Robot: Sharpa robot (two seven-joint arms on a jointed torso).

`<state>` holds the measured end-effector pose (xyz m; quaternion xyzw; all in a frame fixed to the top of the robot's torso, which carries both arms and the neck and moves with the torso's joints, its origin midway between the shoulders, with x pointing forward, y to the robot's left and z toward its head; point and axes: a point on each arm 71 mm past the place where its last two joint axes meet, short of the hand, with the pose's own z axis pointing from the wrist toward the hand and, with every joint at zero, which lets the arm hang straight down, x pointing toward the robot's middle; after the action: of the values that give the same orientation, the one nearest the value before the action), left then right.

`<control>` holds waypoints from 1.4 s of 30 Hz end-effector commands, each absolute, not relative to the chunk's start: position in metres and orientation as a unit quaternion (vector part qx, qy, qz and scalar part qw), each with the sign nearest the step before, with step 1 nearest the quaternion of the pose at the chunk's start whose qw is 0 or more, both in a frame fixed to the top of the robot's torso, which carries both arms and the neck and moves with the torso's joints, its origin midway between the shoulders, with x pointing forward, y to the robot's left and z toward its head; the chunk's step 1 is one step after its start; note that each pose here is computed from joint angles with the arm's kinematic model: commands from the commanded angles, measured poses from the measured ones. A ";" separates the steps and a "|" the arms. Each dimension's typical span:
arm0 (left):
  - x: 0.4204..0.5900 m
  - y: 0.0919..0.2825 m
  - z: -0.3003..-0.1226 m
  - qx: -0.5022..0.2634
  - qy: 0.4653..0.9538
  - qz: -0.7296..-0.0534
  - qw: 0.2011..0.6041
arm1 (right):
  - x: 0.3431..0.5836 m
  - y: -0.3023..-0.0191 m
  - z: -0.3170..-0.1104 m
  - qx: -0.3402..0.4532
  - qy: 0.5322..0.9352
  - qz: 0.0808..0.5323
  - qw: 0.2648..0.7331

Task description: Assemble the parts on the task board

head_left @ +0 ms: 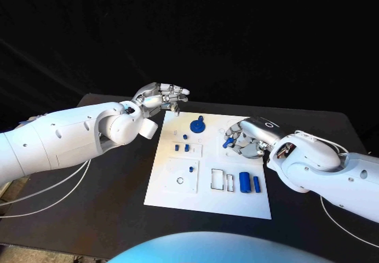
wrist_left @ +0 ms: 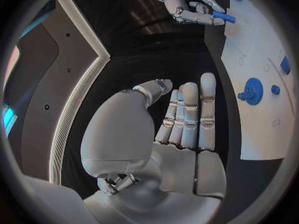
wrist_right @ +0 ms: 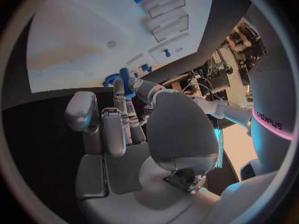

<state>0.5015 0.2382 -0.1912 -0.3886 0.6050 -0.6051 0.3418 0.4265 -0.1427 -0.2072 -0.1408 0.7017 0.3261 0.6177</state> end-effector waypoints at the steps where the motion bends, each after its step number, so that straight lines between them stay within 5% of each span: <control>1: 0.501 0.235 -0.190 -0.382 0.606 -0.612 0.336 | 0.419 -0.128 -0.203 -0.132 0.692 0.355 0.614; 17: 0.503 0.229 -0.191 -0.380 0.606 -0.614 0.333 | 0.374 -0.045 -0.224 -0.175 0.693 0.444 0.541; 42: 0.503 0.227 -0.191 -0.379 0.607 -0.615 0.331 | 0.368 -0.025 -0.259 -0.211 0.725 0.416 0.507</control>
<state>0.5034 0.2297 -0.1920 -0.3851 0.6063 -0.6090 0.3366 0.3694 -0.0259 -0.2569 -0.1974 0.7218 0.4253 0.5091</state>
